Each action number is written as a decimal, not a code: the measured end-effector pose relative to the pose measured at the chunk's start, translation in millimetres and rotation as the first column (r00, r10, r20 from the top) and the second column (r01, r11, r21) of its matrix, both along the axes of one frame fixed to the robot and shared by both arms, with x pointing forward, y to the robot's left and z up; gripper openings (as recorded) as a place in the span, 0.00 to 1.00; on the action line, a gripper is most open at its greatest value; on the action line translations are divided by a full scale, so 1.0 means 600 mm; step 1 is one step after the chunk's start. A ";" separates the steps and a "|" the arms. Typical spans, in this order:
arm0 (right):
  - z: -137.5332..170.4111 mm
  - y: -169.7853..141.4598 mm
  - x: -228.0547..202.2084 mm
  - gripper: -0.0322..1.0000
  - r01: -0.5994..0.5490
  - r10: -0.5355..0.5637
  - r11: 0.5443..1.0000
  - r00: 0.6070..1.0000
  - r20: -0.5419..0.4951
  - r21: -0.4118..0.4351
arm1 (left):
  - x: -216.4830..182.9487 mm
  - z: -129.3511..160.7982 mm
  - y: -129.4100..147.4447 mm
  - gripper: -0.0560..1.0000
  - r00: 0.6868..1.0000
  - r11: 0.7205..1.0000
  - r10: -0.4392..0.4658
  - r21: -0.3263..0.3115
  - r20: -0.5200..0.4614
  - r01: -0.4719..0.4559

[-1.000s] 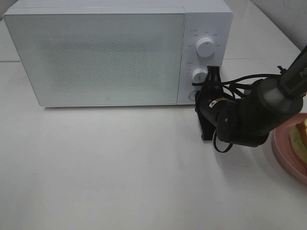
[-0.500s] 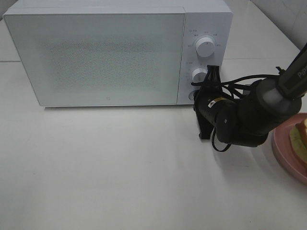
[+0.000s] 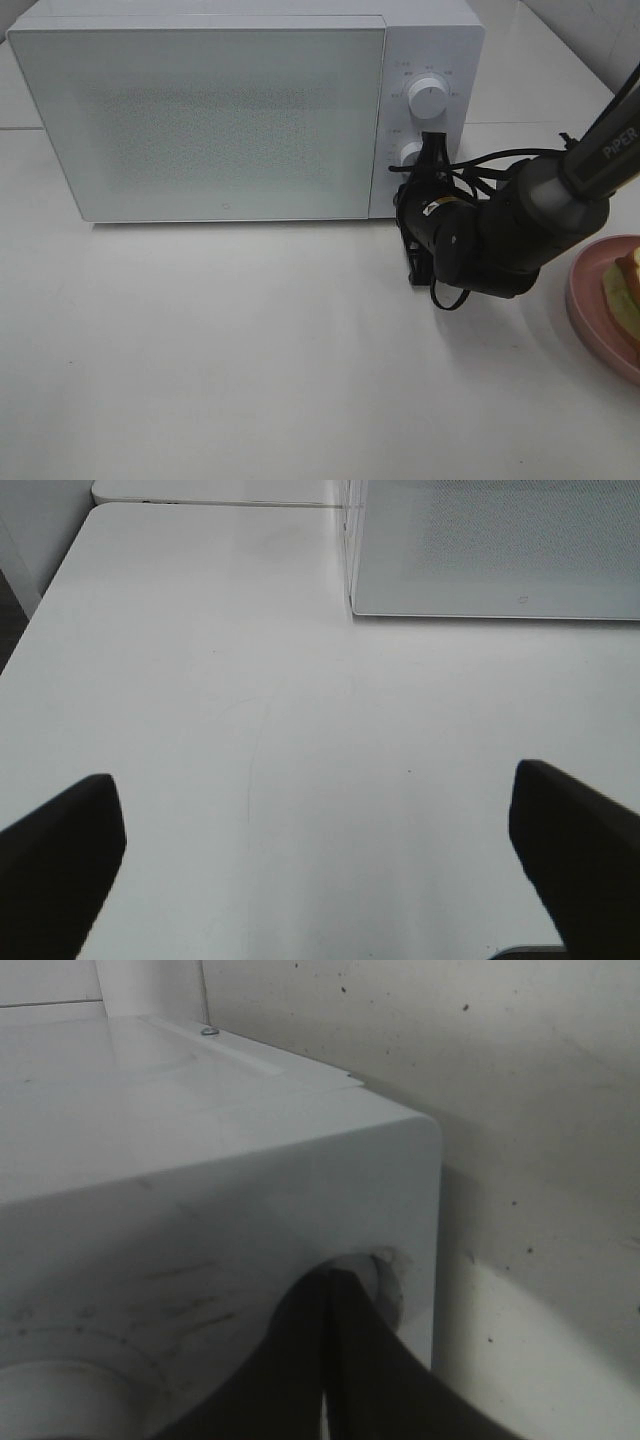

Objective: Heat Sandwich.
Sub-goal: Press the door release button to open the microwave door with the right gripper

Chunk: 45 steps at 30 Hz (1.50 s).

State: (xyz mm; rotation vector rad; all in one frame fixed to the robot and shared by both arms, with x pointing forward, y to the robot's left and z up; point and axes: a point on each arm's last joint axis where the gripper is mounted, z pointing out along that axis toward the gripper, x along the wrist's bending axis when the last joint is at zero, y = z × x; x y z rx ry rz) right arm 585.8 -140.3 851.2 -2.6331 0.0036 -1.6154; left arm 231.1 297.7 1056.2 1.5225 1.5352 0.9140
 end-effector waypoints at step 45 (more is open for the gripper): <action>-0.006 0.013 0.009 0.04 0.026 -0.027 1.000 0.999 -0.040 -0.015 | 0.000 0.000 0.000 0.99 1.000 1.000 0.000 0.000 0.000 0.000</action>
